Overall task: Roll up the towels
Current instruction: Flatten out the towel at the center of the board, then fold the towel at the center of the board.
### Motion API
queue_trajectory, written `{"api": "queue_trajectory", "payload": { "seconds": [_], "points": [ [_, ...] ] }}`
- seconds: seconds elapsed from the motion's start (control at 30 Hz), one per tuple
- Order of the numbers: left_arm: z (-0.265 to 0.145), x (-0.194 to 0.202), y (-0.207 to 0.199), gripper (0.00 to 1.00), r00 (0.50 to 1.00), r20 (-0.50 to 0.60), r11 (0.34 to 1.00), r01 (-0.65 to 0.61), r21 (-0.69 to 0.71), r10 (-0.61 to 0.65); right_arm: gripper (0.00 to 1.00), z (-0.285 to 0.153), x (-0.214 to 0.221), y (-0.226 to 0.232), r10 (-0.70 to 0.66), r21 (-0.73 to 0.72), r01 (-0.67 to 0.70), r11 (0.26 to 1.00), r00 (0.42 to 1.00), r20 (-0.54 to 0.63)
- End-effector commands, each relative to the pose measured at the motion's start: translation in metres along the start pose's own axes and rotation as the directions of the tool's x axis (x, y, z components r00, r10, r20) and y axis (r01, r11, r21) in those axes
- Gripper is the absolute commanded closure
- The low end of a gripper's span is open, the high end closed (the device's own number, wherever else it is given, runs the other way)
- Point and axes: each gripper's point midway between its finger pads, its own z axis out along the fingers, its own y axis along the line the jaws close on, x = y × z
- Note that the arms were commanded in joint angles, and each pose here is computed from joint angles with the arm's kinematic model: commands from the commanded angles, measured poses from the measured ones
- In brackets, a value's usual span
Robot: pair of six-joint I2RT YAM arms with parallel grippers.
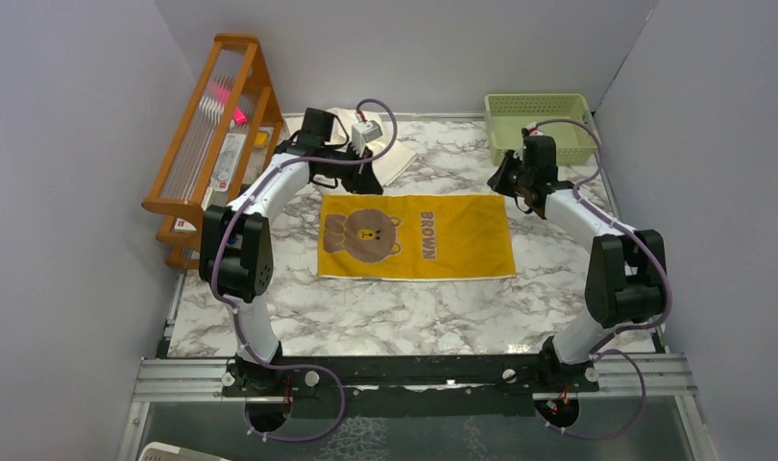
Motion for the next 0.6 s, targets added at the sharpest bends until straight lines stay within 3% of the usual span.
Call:
{"api": "queue_trajectory", "payload": {
  "seconds": [0.0, 0.1, 0.23, 0.4, 0.57],
  "points": [
    [-0.002, -0.005, -0.055, 0.98, 0.995, -0.018, 0.968, -0.095, 0.232, 0.102, 0.91, -0.010, -0.005, 0.007, -0.018, -0.033, 0.018, 0.999, 1.000, 0.016],
    [0.009, -0.020, 0.016, 0.94, 0.998, -0.050, 0.992, 0.027, -0.124, -0.033, 0.90, -0.016, -0.006, 0.013, -0.017, -0.063, 0.019, 0.998, 0.999, 0.030],
    [-0.009, -0.047, 0.082, 0.88, 0.996, 0.078, 0.896, 0.079, -0.437, -0.050, 0.86, -0.023, -0.006, 0.015, -0.016, -0.078, 0.020, 0.997, 0.999, 0.047],
    [-0.055, -0.078, 0.116, 0.65, 0.958, 0.269, 0.743, 0.105, -0.660, 0.104, 0.57, -0.030, -0.007, 0.011, -0.026, -0.059, 0.030, 0.998, 0.997, 0.072],
    [-0.065, -0.081, 0.125, 0.64, 0.961, 0.249, 0.703, 0.096, -0.705, 0.119, 0.44, -0.036, -0.013, 0.013, -0.019, -0.061, 0.026, 0.998, 0.995, 0.101]
  ]
}}
